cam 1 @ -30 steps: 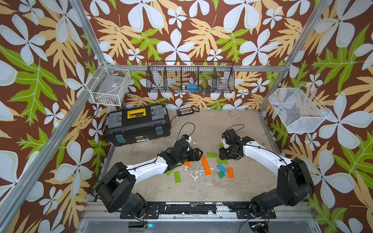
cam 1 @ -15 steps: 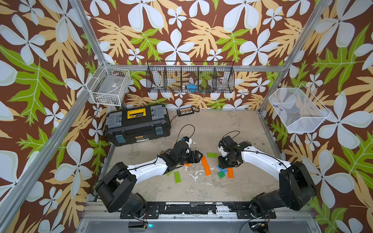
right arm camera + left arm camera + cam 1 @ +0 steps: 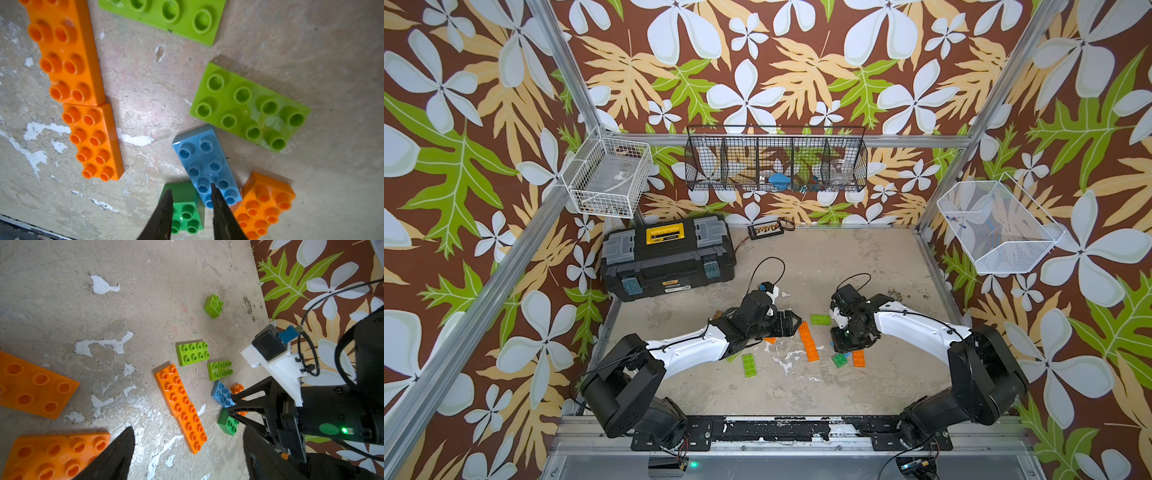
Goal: Assemble a small pinwheel with lego
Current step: Pick up the lego brick from the center of the board.
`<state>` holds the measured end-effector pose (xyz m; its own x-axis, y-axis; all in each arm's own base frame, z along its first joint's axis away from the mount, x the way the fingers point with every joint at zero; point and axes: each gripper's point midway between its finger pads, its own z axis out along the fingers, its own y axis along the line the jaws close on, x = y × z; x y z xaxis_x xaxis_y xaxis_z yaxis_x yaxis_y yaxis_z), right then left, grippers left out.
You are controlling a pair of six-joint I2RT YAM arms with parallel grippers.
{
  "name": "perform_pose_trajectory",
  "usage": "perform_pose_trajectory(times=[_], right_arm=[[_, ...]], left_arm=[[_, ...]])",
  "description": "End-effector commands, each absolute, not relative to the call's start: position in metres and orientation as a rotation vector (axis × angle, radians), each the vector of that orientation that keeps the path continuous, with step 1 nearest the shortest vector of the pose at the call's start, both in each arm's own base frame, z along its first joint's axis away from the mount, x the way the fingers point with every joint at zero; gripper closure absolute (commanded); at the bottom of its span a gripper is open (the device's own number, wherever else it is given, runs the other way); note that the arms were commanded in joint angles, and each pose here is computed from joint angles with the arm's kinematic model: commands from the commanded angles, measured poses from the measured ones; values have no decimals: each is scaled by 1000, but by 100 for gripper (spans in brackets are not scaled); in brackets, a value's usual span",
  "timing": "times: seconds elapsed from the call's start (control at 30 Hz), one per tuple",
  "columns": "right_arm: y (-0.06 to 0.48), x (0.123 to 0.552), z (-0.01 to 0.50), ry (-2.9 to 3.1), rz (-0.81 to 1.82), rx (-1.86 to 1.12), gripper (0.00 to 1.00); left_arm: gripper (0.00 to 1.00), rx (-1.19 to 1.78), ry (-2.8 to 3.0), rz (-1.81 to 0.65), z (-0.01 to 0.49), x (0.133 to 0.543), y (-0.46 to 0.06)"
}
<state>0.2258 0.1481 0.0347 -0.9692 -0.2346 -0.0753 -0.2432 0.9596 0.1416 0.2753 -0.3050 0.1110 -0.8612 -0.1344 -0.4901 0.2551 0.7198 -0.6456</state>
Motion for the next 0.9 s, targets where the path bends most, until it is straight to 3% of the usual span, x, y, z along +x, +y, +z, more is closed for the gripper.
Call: perform_pose_trajectory(times=[0.0, 0.27, 0.5, 0.87], right_arm=[[150, 223, 32, 3064, 234, -387, 68], [150, 220, 21, 3083, 213, -399, 69], [138, 222, 14, 3089, 29, -423, 70], [135, 215, 3, 3099, -143, -504, 80]], left_arm=[[17, 100, 2392, -1031, 116, 275, -307], [17, 96, 2392, -1025, 115, 274, -304], [17, 95, 2395, -1023, 114, 273, -304], [17, 75, 2393, -1006, 115, 267, -294]])
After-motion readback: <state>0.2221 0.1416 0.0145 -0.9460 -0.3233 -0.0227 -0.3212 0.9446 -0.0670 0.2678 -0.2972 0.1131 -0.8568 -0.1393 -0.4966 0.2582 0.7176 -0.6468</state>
